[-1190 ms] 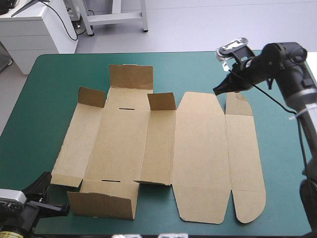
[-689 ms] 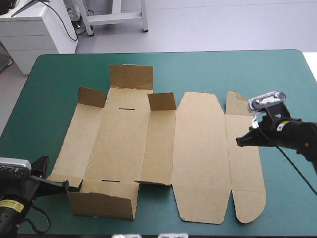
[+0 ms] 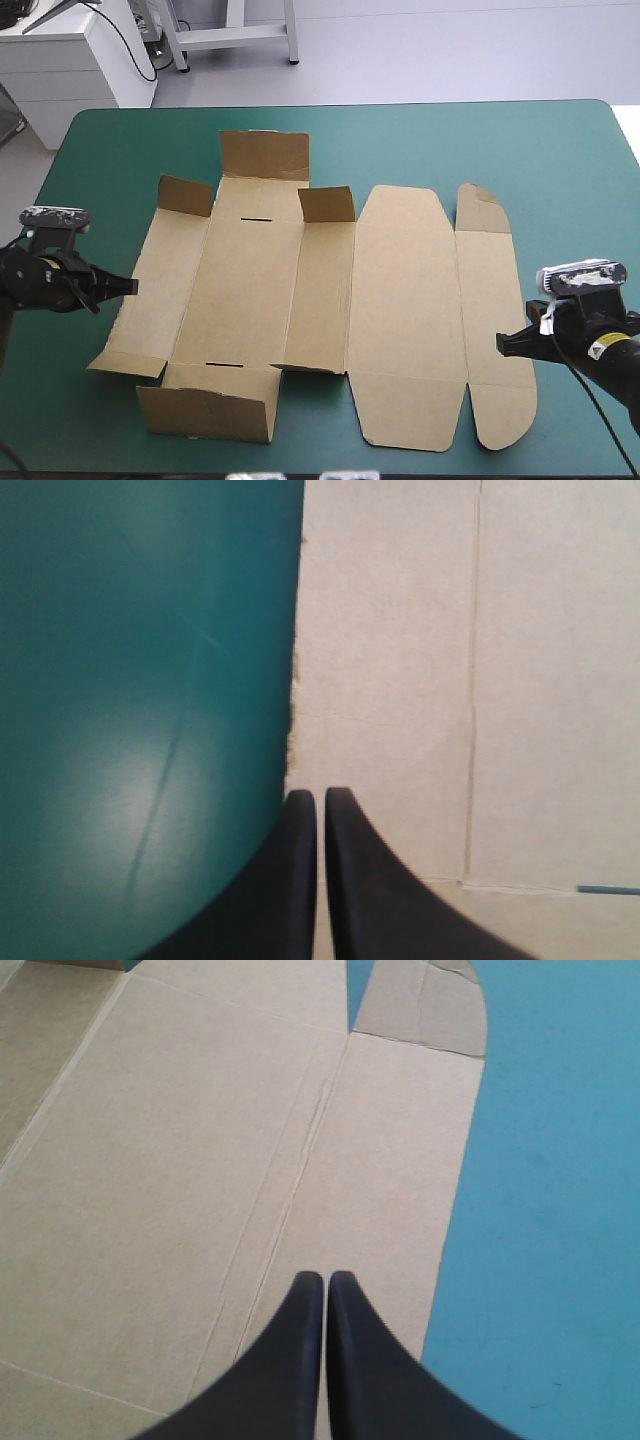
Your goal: Fold the box
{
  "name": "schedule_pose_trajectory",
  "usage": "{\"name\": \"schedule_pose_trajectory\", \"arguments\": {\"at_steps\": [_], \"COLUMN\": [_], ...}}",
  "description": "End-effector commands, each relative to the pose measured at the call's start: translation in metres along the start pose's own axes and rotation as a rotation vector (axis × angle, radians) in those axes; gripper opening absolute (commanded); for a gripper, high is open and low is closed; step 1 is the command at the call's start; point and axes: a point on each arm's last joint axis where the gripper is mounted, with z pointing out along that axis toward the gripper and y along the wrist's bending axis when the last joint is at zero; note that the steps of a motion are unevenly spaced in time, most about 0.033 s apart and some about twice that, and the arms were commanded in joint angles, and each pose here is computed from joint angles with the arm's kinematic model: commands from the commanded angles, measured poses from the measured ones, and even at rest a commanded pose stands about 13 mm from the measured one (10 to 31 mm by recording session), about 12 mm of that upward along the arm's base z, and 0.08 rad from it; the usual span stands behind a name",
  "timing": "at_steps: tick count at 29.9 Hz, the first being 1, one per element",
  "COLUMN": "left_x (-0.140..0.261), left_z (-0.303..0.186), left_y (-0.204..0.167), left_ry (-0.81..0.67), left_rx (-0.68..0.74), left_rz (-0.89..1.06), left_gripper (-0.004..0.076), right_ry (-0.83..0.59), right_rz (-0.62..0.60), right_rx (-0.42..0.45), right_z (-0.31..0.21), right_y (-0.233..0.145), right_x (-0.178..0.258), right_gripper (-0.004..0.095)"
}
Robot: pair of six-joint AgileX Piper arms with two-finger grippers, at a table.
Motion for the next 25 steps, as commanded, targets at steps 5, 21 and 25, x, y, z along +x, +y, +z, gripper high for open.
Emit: {"name": "schedule_pose_trajectory", "arguments": {"at_steps": [5,21,25], "left_x": [-0.029,-0.037,-0.036], "left_z": [0.027,0.104,0.104], "left_y": [0.048,0.08,0.08], "left_ry": [0.039,0.24,0.239], "left_rx": [0.42,0.439,0.44], "left_rz": [-0.239,-0.261,-0.246], "left_gripper": [0.0018,0.0036,0.0202], "right_ry": [-0.106,-0.065,-0.038], "right_rz": [0.035,0.002,-0.007], "right_rx": [0.049,0.078,0.087], "right_z": [-0.015,-0.014,-0.014], "right_y": [-0.003,-0.006,-0.007], "right_x": [-0.008,-0.003,0.0], "right_gripper": [-0.0002,-0.0002,-0.0002]}}
